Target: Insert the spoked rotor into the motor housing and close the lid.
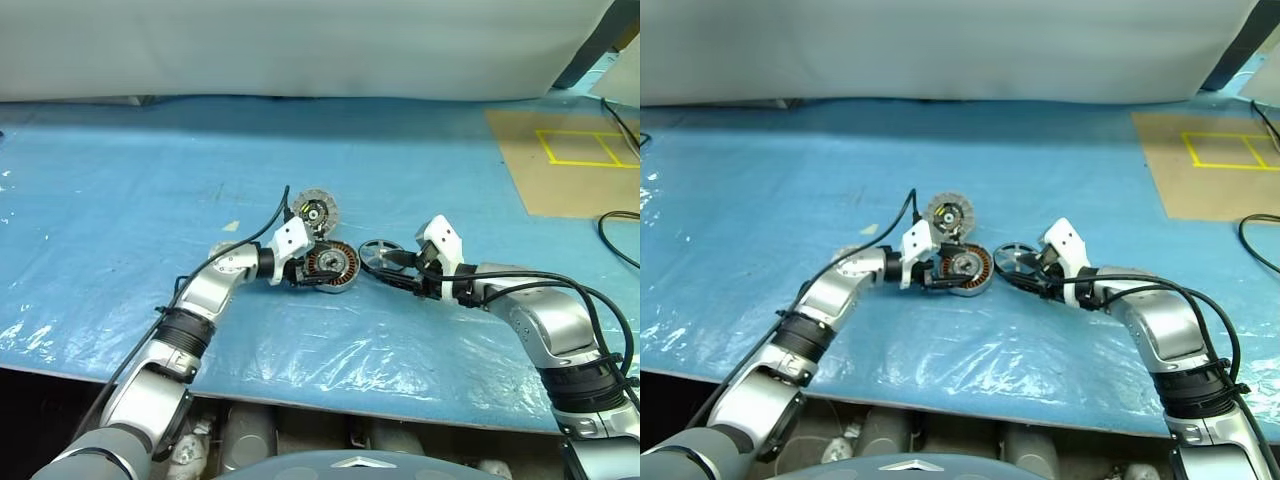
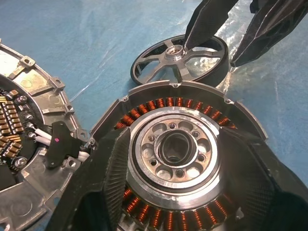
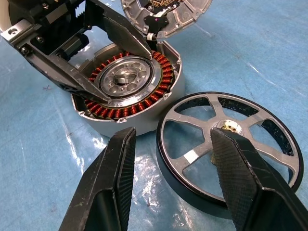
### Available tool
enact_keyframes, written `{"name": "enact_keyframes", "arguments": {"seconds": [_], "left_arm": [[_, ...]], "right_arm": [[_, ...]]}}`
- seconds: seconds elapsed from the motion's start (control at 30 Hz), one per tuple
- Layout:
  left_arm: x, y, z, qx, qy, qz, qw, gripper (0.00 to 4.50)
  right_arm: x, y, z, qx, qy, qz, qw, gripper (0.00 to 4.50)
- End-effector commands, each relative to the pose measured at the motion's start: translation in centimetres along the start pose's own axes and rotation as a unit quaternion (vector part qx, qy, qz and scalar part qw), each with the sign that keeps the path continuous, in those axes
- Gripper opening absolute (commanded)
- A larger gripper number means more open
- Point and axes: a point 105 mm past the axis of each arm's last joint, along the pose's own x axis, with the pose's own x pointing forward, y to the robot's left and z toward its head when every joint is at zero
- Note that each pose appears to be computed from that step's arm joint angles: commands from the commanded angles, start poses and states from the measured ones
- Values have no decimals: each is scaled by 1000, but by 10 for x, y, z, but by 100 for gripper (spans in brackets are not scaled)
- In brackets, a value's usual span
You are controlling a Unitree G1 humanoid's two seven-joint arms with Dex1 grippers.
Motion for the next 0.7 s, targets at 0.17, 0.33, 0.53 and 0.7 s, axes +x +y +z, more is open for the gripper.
{"name": "enact_keyframes", "arguments": {"seconds": [0.17, 0.33, 0.53, 0.7], "left_arm": [[-25, 6, 40, -9, -70, 17, 997, 301], [-48, -1, 47, -47, -87, 20, 995, 305], [-63, 3, 19, -100, -57, 81, 990, 305], [-71, -10, 8, -95, -44, 89, 990, 305]], "right_arm": [[-3, 14, 33, -5, -61, 44, 997, 260], [5, 23, 59, -9, -90, 85, 992, 214], [42, 25, 55, -19, -61, 111, 992, 32], [59, 22, 50, -17, -46, 128, 991, 2]]}}
